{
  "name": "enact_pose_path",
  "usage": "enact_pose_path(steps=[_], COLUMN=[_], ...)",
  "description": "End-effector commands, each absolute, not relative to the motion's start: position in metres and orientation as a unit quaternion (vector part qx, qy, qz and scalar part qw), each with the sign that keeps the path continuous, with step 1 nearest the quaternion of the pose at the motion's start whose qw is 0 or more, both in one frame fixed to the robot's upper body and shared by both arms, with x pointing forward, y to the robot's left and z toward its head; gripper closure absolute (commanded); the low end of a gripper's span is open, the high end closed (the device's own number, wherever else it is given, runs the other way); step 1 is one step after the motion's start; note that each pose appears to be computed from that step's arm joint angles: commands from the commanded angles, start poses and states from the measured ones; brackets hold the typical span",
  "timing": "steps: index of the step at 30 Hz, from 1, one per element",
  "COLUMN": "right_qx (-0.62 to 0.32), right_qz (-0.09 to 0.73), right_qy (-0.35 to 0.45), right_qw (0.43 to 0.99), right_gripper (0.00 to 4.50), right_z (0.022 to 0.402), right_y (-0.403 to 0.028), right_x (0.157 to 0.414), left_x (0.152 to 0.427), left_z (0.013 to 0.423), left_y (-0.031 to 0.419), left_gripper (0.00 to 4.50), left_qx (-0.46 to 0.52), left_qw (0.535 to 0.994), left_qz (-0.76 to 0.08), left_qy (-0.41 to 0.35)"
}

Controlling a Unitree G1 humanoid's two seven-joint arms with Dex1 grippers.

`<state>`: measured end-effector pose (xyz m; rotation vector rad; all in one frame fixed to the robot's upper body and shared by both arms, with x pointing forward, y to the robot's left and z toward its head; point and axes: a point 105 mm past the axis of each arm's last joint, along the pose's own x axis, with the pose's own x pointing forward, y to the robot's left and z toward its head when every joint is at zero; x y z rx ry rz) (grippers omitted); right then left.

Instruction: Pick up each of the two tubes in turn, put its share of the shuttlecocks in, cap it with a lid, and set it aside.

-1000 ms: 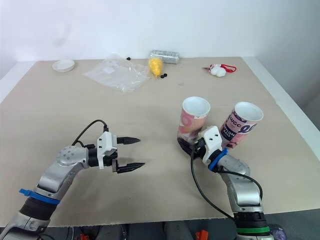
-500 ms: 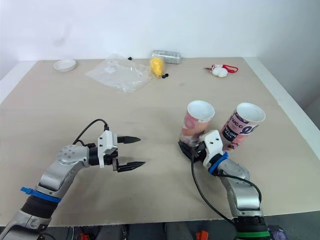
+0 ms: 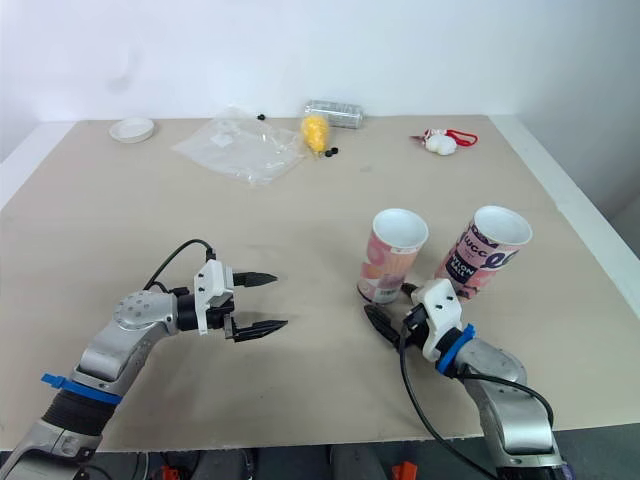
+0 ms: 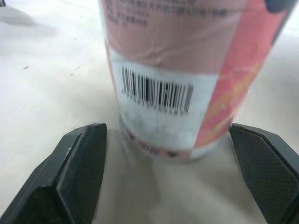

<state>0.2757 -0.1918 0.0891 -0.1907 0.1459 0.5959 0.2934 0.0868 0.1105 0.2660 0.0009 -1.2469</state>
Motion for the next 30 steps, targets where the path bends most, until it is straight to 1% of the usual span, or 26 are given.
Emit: enact_pose_path(steps=[1,4,6,10,12,14,16,18,21,24,27,30], right_qx=[-0.106,-0.117,-0.125,-0.180,-0.200,-0.211,-0.211,-0.219,-0.222,-0.220,-0.225,-0.219], right_qz=[0.291,0.300,0.329,0.468,0.508,0.536,0.546,0.546,0.540,0.531,0.525,0.516], right_qy=[0.057,0.056,0.048,0.024,0.016,0.000,-0.017,-0.028,-0.011,0.005,0.015,0.011], right_qw=[0.949,0.945,0.935,0.865,0.837,0.817,0.811,0.808,0.812,0.818,0.821,0.828], right_gripper=[0.03,0.03,0.03,0.03,0.03,0.03,0.03,0.03,0.03,0.03,0.03,0.03], right_z=[0.101,0.102,0.104,0.112,0.113,0.117,0.122,0.124,0.120,0.116,0.116,0.119], right_y=[-0.204,-0.215,-0.217,-0.196,-0.188,-0.176,-0.164,-0.160,-0.173,-0.189,-0.204,-0.206], right_x=[0.269,0.261,0.252,0.228,0.223,0.225,0.236,0.244,0.250,0.251,0.248,0.250], left_x=[0.296,0.297,0.299,0.299,0.299,0.303,0.304,0.302,0.290,0.283,0.284,0.287], left_z=[0.119,0.119,0.120,0.118,0.119,0.121,0.123,0.121,0.116,0.114,0.116,0.117], left_y=[0.091,0.093,0.096,0.106,0.111,0.122,0.140,0.151,0.175,0.193,0.207,0.210], left_gripper=[0.00,0.00,0.00,0.00,0.00,0.00,0.00,0.00,0.00,0.00,0.00,0.00], left_qx=[0.134,0.128,0.122,0.117,0.117,0.114,0.113,0.108,0.114,0.119,0.133,0.142], left_qw=[0.808,0.813,0.818,0.830,0.837,0.855,0.878,0.890,0.901,0.907,0.909,0.909], left_qz=[-0.574,-0.568,-0.561,-0.544,-0.534,-0.506,-0.465,-0.443,-0.418,-0.404,-0.392,-0.390], left_qy=[-0.016,-0.015,-0.016,-0.012,-0.012,-0.014,-0.015,-0.006,0.015,0.033,0.040,0.042])
